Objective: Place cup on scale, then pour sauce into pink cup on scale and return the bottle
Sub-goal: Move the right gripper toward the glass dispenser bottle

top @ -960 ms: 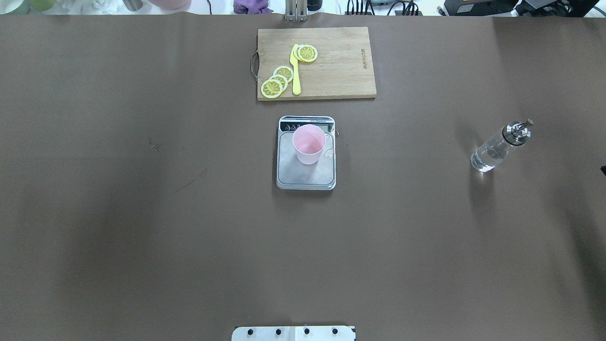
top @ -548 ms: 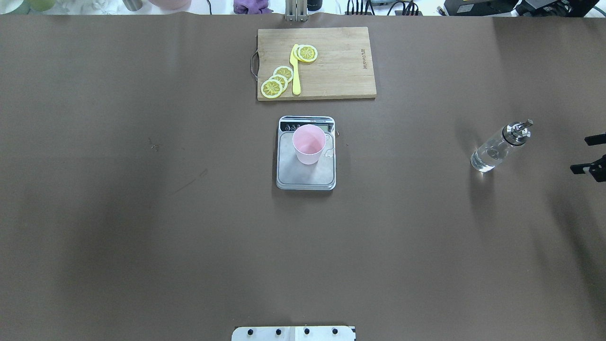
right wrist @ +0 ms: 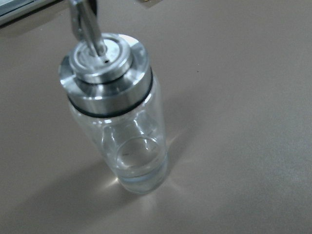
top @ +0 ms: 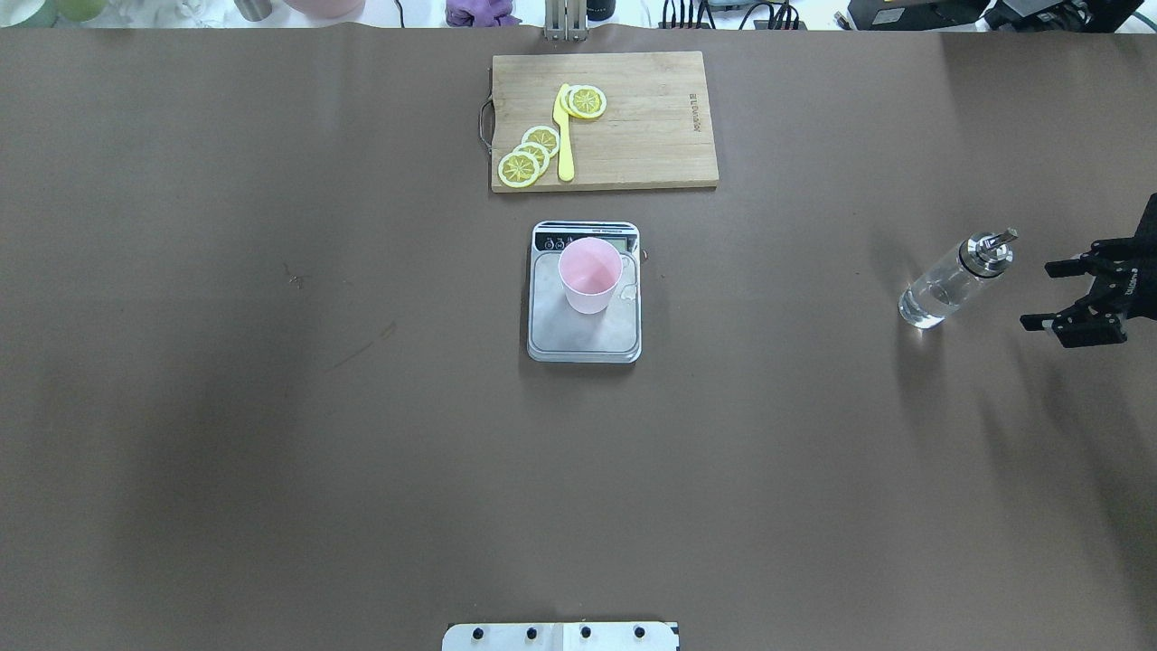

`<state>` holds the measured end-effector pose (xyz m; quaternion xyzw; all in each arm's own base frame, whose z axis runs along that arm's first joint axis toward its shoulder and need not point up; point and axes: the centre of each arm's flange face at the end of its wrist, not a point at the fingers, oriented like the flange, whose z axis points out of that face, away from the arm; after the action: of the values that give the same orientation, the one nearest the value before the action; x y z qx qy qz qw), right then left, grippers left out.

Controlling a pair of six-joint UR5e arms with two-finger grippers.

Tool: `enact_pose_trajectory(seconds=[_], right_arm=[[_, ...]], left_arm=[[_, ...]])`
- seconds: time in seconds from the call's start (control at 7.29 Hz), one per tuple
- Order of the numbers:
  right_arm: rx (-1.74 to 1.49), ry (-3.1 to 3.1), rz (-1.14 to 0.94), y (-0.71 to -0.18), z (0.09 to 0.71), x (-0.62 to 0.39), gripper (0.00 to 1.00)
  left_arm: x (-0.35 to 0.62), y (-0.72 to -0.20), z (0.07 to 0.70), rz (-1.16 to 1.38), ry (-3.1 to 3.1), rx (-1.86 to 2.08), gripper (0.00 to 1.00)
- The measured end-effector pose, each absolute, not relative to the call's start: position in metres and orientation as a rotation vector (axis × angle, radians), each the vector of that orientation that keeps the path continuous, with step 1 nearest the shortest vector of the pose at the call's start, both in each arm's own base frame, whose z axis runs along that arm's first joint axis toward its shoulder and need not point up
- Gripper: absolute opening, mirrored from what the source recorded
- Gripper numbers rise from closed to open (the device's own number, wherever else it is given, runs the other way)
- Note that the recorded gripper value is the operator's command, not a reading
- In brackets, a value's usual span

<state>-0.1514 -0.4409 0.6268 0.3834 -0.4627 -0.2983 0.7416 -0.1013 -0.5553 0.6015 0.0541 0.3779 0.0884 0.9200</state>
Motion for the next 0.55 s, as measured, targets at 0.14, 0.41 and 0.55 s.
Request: enact_pose_trajectory(seconds=[0.14, 0.41, 0.55], right_arm=[[0.874, -1.013, -0.654, -0.44, 0.631, -0.161, 0.99], [0.93, -1.023, -0.648, -0.447, 0.639, -0.185, 0.99], [0.95, -1.032, -0.644, -0.452, 0.641, -0.196, 0.99]], left_arm=[[-0.101, -0.555, 0.601, 0.182, 0.777, 0.111, 0.98], [-0.101, -0.555, 0.601, 0.182, 0.777, 0.111, 0.98], [-0.101, -0.555, 0.602, 0.182, 0.777, 0.11, 0.98]])
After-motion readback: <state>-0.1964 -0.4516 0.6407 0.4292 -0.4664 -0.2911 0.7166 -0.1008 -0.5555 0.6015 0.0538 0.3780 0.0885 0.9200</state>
